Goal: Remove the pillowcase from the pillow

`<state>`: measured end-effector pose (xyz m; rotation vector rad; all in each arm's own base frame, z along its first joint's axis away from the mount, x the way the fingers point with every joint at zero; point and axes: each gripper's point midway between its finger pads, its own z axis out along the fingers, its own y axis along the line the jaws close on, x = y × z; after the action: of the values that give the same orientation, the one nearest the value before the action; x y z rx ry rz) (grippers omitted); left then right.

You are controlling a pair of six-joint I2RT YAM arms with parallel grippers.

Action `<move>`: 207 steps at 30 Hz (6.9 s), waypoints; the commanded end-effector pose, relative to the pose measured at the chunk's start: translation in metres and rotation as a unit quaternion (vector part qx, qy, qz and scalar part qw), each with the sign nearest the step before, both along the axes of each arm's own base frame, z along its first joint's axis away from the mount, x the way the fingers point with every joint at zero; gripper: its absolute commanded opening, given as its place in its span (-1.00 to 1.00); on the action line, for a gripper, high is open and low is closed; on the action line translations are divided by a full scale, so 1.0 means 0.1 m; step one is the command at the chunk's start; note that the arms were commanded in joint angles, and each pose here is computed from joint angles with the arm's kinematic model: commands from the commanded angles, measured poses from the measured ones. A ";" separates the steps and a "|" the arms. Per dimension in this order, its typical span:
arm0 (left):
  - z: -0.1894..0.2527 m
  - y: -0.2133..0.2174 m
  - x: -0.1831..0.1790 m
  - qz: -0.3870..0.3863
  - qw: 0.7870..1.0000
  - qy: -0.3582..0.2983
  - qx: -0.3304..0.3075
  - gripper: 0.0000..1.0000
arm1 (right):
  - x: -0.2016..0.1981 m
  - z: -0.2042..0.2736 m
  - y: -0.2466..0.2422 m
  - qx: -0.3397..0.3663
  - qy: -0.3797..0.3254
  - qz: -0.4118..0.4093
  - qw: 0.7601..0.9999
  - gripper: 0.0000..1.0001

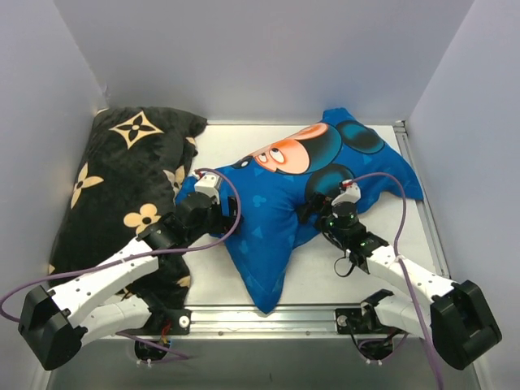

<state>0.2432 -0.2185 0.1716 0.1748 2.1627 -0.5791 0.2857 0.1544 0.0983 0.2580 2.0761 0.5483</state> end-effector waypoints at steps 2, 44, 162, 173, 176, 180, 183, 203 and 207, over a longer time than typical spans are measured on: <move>0.60 0.21 0.54 0.146 0.981 -0.123 -0.015 0.95 | 0.25 0.25 0.19 0.081 -0.065 -0.003 0.995 0.90; 0.31 -0.13 1.29 0.089 0.995 0.036 0.039 0.94 | 1.48 1.57 0.86 0.009 -0.074 0.037 0.997 -1.00; -0.19 -0.33 1.63 0.159 0.970 0.019 0.185 -1.00 | 0.04 -0.34 -0.78 0.000 0.193 -0.119 0.974 -0.28; 0.10 -1.08 1.29 0.046 0.980 -0.022 0.193 -0.16 | 0.28 -0.36 -0.09 0.248 0.092 0.007 0.964 -1.00; 0.40 -1.11 1.19 0.032 0.981 -0.041 0.185 0.26 | 0.36 -0.23 -0.02 0.285 0.069 0.017 0.956 -1.00; 0.76 -1.21 0.99 0.010 0.980 -0.073 0.187 0.54 | 0.38 -0.23 -0.03 0.279 0.065 0.008 0.958 -1.00; 1.08 -1.38 0.81 -0.014 0.980 -0.099 0.173 0.63 | 0.37 -0.23 -0.07 0.265 0.062 0.000 0.962 -1.00; 0.10 -2.22 1.05 -0.033 0.974 -0.043 0.219 0.79 | 0.23 -0.27 -0.18 0.209 0.075 -0.017 0.975 -1.00; -0.02 -2.02 1.15 -0.004 0.968 -0.040 0.250 0.88 | 0.18 -0.25 -0.27 0.188 0.072 -0.033 0.979 -1.00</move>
<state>0.3452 -0.4451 0.1457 0.5548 2.2295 -0.1101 0.3128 0.1212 0.0687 0.6584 2.0580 0.9113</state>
